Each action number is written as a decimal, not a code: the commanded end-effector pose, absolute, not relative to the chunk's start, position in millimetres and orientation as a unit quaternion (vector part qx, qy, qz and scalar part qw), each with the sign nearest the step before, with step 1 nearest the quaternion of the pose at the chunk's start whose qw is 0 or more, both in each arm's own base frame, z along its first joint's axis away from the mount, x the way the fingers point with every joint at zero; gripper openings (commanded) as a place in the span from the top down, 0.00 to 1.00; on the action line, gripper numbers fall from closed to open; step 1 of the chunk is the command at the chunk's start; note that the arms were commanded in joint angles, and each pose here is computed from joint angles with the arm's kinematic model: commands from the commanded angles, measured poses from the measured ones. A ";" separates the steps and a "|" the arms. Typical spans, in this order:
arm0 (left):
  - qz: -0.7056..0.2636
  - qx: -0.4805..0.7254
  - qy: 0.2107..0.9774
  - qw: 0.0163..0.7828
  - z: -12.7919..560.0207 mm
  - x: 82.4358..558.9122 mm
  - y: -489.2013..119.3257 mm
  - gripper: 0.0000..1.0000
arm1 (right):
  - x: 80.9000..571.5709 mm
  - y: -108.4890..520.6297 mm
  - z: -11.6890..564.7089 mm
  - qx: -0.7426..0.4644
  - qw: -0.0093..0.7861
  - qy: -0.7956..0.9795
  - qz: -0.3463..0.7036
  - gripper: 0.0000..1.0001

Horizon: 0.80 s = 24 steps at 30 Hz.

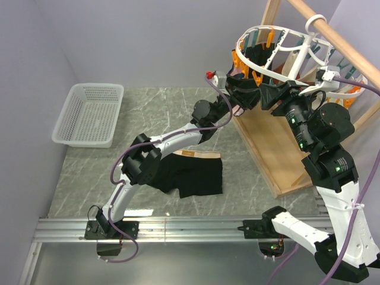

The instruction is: Clip the underwear to the hanger

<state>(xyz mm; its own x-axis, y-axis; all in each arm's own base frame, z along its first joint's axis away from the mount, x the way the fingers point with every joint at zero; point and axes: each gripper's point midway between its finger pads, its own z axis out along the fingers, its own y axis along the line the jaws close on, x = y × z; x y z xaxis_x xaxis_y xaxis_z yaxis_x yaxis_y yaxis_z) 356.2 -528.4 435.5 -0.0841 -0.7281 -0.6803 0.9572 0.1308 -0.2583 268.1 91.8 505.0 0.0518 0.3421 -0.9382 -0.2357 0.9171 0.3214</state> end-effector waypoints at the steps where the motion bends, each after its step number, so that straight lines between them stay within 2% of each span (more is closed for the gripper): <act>1: -0.656 0.160 0.312 0.669 465.8 341.3 -518.6 0.42 | 265.2 85.6 511.6 0.046 0.737 0.646 0.194 0.37; 5: -0.655 0.171 0.301 0.672 470.3 336.8 -518.0 0.48 | 266.6 84.0 505.5 0.050 0.734 0.651 0.188 0.37; 8: -0.650 0.180 0.294 0.677 471.4 333.2 -518.6 0.61 | 267.5 83.0 504.4 0.052 0.735 0.651 0.186 0.37; 9: -0.649 0.181 0.295 0.678 471.9 332.2 -518.6 0.69 | 267.5 82.7 504.7 0.053 0.735 0.650 0.186 0.37; 11: -0.640 0.189 0.293 0.685 471.7 330.7 -518.3 0.76 | 270.2 83.3 498.9 0.049 0.733 0.655 0.179 0.38; 12: -0.636 0.187 0.296 0.688 471.3 331.5 -518.2 0.83 | 270.8 81.5 498.2 0.050 0.735 0.654 0.174 0.39; 15: -0.623 0.199 0.292 0.698 471.9 326.0 -518.2 0.91 | 277.0 78.3 485.7 0.054 0.732 0.662 0.156 0.42; 17: -0.604 0.203 0.293 0.713 472.7 324.2 -517.4 1.00 | 281.3 76.5 480.3 0.052 0.730 0.666 0.142 0.44; 24: -0.581 0.220 0.299 0.725 467.9 319.8 -517.8 1.00 | 289.7 79.3 476.8 0.045 0.732 0.667 0.135 0.42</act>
